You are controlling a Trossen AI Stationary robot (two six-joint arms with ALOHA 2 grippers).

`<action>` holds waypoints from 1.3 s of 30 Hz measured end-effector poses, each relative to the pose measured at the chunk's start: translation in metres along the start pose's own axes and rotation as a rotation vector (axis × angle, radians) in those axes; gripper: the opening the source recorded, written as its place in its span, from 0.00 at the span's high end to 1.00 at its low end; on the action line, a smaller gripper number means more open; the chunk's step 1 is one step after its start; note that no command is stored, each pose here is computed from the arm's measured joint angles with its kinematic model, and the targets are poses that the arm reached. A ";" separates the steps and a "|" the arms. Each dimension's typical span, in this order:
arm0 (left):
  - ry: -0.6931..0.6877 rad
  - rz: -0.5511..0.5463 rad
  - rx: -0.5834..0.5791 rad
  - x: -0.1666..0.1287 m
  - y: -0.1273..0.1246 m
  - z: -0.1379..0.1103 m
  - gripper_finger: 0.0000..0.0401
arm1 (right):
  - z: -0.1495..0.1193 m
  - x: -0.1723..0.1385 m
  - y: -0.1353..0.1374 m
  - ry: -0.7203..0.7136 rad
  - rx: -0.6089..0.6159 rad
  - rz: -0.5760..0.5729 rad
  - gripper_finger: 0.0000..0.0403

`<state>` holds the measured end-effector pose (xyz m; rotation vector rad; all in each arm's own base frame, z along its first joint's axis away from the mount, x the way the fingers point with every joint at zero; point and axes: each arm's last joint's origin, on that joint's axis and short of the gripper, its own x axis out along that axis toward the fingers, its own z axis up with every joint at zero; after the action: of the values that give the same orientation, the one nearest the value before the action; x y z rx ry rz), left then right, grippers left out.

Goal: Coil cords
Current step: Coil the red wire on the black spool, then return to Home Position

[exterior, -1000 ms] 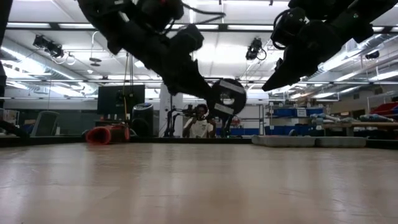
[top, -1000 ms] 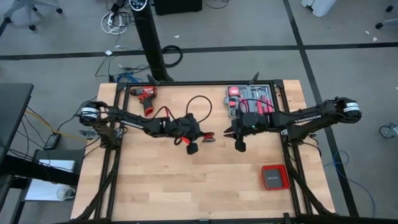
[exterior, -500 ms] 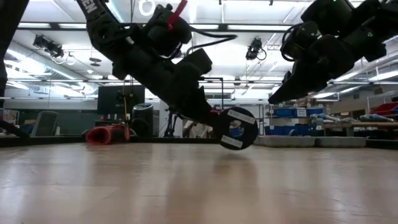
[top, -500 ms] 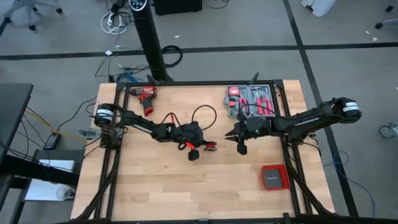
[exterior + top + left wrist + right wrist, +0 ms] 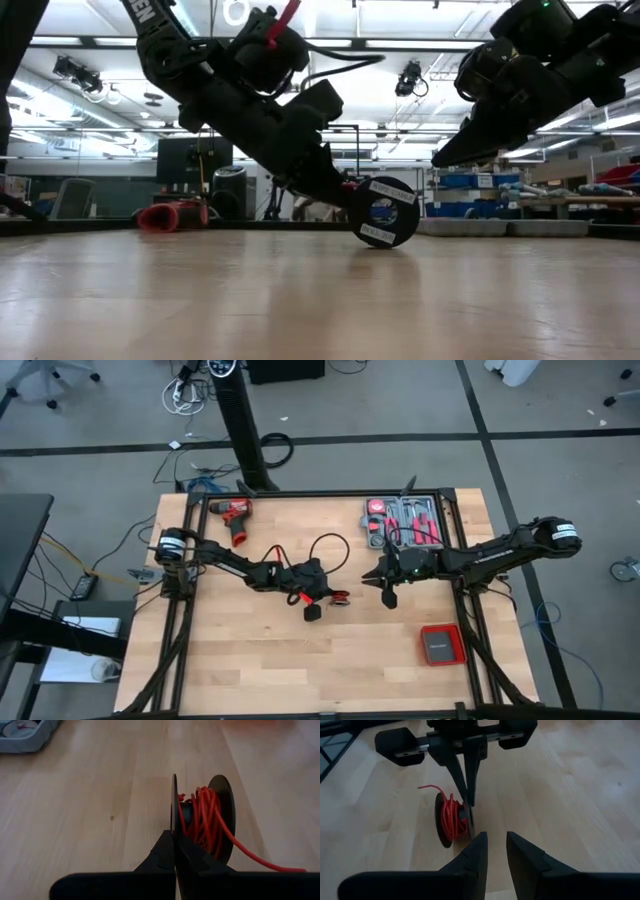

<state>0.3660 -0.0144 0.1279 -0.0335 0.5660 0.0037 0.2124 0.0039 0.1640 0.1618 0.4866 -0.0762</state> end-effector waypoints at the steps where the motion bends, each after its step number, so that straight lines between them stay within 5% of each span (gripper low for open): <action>1: 0.003 0.000 -0.001 0.000 0.000 0.000 1.00 | 0.000 0.000 0.000 -0.001 -0.003 0.000 0.82; 12: 0.025 0.014 -0.060 0.000 0.000 -0.002 0.98 | 0.000 0.000 0.000 0.004 -0.004 -0.002 0.82; 23: 0.058 -0.013 -0.030 0.000 0.000 -0.005 0.80 | 0.000 0.000 0.000 0.003 -0.005 -0.002 0.82; 39: 0.125 -0.014 0.024 -0.004 0.000 -0.009 0.80 | -0.001 -0.001 0.000 0.017 -0.031 -0.002 0.82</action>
<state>0.3577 -0.0145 0.1224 -0.0143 0.6912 -0.0193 0.2110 0.0039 0.1631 0.1315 0.5049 -0.0690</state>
